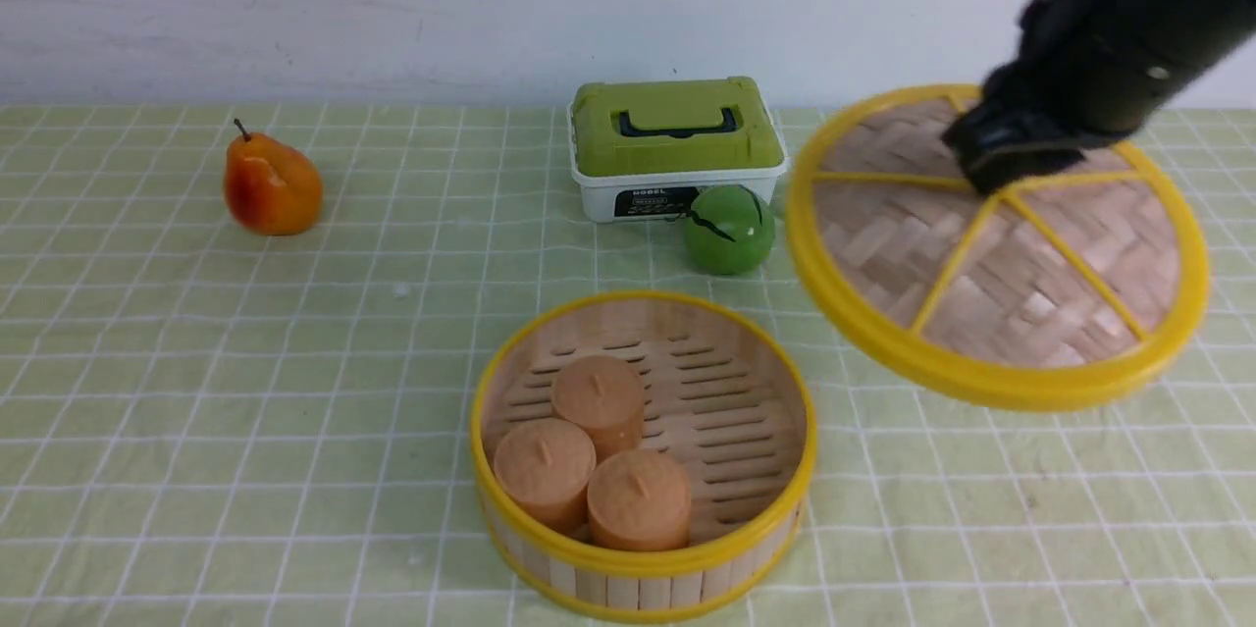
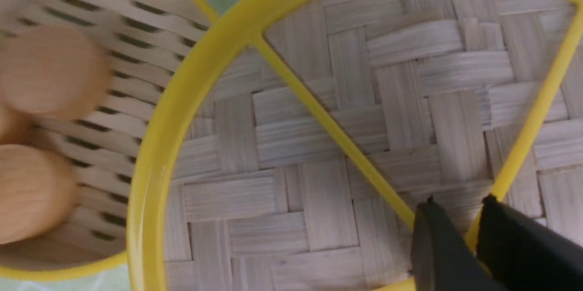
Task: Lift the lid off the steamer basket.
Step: Use the right arm to place the steamer lid on the table
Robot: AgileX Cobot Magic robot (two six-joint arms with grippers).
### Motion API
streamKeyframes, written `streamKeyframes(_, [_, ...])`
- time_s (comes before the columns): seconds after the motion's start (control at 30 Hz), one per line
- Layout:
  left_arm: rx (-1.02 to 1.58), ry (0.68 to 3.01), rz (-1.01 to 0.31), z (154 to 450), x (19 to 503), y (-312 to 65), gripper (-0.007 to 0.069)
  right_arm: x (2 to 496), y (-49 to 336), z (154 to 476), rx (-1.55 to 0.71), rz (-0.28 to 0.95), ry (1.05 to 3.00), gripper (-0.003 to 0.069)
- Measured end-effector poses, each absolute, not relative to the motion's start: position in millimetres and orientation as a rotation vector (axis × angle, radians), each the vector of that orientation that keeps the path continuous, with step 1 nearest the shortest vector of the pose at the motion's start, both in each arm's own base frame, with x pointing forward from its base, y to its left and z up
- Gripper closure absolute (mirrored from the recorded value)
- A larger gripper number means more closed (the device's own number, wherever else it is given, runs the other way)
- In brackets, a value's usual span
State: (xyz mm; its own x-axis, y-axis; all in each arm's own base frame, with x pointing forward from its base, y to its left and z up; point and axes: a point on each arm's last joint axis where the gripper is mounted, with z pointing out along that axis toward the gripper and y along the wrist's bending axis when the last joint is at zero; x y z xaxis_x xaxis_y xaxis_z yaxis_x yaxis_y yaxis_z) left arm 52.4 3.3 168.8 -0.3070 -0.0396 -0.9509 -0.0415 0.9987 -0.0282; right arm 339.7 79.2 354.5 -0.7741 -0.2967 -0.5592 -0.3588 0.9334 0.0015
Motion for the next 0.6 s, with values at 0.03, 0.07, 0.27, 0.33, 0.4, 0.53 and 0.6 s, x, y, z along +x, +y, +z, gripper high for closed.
streamKeyframes(0.03, [-0.058, 1.883, 0.002, 169, 52, 3, 0.0386, 339, 69, 340, -0.422, 0.142, 2.539, 0.0575])
streamKeyframes(0.07, [-0.058, 1.883, 0.002, 169, 52, 3, 0.0386, 340, 60, 326, -0.373, 0.149, 2.561, 0.0575])
streamKeyframes(0.27, [-0.058, 1.883, 0.002, 169, 52, 3, 0.0386, 341, 52, 248, -0.276, 0.218, 2.650, 0.0575])
streamKeyframes(0.33, [-0.058, 1.883, 0.002, 169, 52, 3, 0.0386, 343, 52, 225, -0.266, 0.220, 2.668, 0.0575])
streamKeyframes(0.4, [-0.058, 1.883, 0.002, 169, 52, 3, 0.0386, 346, 52, 211, -0.259, 0.216, 2.687, 0.0575])
streamKeyframes(0.53, [-0.058, 1.883, 0.002, 169, 52, 3, 0.0386, 351, 52, 202, -0.242, 0.214, 2.682, 0.0557])
streamKeyframes(0.6, [-0.058, 1.883, 0.002, 169, 52, 3, 0.0386, 352, 52, 202, -0.240, 0.213, 2.676, 0.0507])
